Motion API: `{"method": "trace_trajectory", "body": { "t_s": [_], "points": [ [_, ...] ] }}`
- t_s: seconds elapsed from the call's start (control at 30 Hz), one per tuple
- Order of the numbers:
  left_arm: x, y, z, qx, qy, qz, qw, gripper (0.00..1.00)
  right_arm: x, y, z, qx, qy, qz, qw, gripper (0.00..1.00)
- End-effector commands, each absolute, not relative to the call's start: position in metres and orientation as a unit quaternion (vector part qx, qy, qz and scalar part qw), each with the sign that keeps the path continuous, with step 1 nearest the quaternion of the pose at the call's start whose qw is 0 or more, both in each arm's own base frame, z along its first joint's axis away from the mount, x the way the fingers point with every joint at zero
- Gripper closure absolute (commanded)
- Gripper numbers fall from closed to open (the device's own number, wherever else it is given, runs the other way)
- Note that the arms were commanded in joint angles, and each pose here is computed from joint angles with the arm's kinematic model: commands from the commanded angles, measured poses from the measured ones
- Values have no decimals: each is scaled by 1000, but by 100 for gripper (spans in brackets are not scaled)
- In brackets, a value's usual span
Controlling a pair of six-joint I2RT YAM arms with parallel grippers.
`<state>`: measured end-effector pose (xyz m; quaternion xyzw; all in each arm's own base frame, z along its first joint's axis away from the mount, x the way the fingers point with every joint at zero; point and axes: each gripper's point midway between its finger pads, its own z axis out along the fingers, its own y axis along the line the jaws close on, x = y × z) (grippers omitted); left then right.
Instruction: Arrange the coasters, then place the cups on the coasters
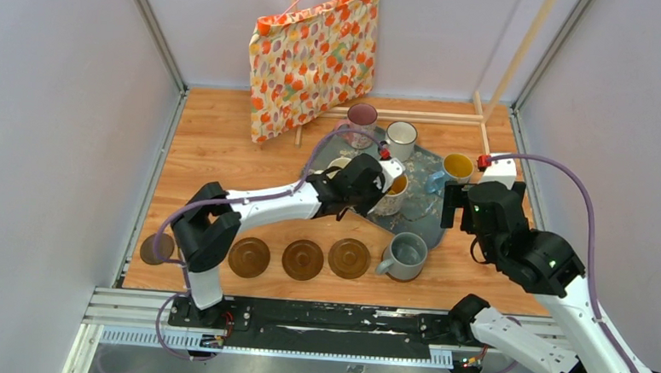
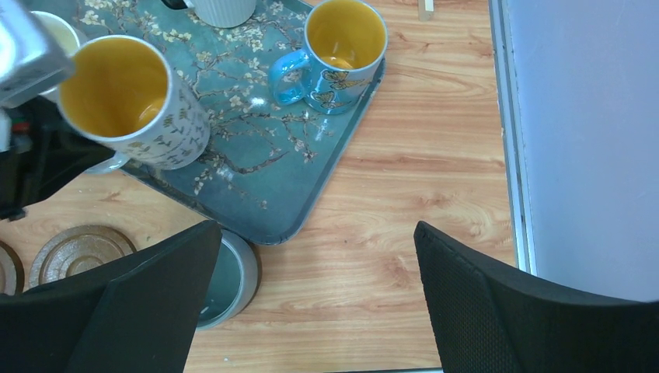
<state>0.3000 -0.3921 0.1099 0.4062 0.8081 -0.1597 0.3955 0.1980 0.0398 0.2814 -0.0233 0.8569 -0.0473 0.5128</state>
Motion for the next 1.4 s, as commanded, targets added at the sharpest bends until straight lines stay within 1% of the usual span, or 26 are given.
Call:
{"method": "trace_trajectory", "body": {
  "t_s": [0.0, 0.17, 0.47, 0.83, 1.03, 1.37],
  "points": [
    [299, -400, 181, 350, 773, -217, 482, 100, 200, 36, 277, -29, 856, -67, 511, 0],
    [278, -380, 191, 331, 777, -226, 486, 100, 202, 38, 277, -31, 856, -67, 512, 0],
    [231, -333, 182, 311, 796, -221, 470, 100, 205, 43, 273, -31, 857, -61, 510, 0],
    [175, -313, 161, 332, 807, -209, 441, 100, 209, 46, 268, -23, 859, -62, 508, 0],
    [157, -313, 143, 340, 813, -200, 427, 100, 211, 47, 269, -22, 858, -62, 509, 0],
    [151, -320, 126, 345, 821, -196, 410, 100, 211, 48, 270, -23, 858, -59, 510, 0]
  ]
}}
